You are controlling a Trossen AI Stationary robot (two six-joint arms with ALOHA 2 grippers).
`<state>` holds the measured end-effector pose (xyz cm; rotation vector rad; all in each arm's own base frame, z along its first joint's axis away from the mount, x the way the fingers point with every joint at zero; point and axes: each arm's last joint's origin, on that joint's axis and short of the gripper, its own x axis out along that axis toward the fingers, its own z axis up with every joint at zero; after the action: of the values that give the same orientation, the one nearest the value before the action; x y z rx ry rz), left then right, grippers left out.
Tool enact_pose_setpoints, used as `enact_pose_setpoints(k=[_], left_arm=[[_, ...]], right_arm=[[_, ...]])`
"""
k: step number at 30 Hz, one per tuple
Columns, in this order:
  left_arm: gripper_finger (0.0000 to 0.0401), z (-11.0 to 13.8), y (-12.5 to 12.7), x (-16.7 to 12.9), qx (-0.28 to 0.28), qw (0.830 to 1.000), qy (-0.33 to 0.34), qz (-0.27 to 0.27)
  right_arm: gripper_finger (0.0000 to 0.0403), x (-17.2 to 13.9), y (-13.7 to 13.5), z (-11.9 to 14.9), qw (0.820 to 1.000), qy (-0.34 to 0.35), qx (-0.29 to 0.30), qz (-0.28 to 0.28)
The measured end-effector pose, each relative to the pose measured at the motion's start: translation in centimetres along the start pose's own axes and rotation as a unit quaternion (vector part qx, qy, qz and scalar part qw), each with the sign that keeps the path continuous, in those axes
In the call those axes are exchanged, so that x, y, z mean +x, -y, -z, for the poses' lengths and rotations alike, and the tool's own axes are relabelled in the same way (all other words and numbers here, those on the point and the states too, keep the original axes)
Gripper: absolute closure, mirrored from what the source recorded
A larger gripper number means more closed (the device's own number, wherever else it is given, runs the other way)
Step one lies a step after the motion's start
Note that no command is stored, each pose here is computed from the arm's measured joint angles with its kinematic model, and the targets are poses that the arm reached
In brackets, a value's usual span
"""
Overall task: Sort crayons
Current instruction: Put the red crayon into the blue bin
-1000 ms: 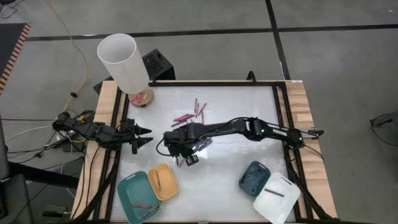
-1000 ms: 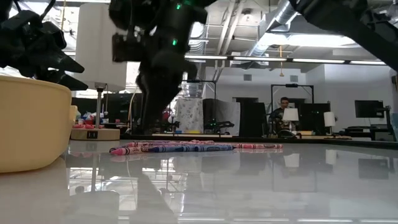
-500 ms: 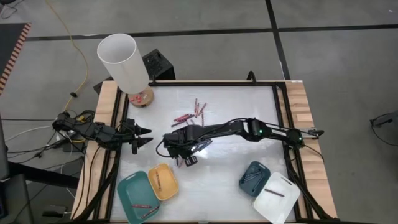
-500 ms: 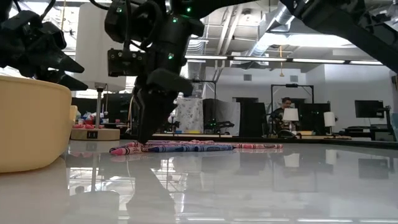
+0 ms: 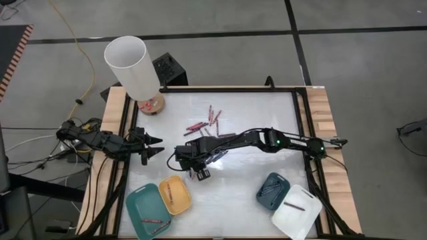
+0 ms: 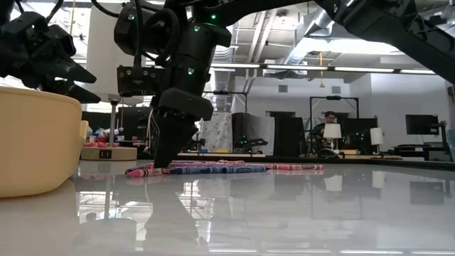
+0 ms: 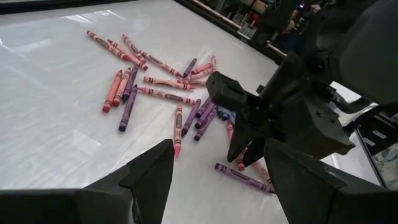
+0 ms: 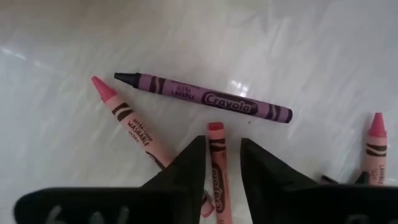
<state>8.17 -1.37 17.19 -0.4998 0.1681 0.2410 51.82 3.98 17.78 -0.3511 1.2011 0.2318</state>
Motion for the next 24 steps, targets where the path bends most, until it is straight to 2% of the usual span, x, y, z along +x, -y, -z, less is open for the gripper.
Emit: enact_pose_setpoints(k=[14, 24], left_arm=[[0.0161, 0.0, 0.0, 0.0, 0.0, 1.0, 0.0, 0.0], [0.0161, 0.0, 0.0, 0.0, 0.0, 1.0, 0.0, 0.0]], right_arm=[[0.0396, -0.1, -0.6, -0.2, 1.0, 0.001, 0.025, 0.008], [0.0396, -1.2, -1.0, -0.9, 0.999, 0.004, 0.018, 0.049]])
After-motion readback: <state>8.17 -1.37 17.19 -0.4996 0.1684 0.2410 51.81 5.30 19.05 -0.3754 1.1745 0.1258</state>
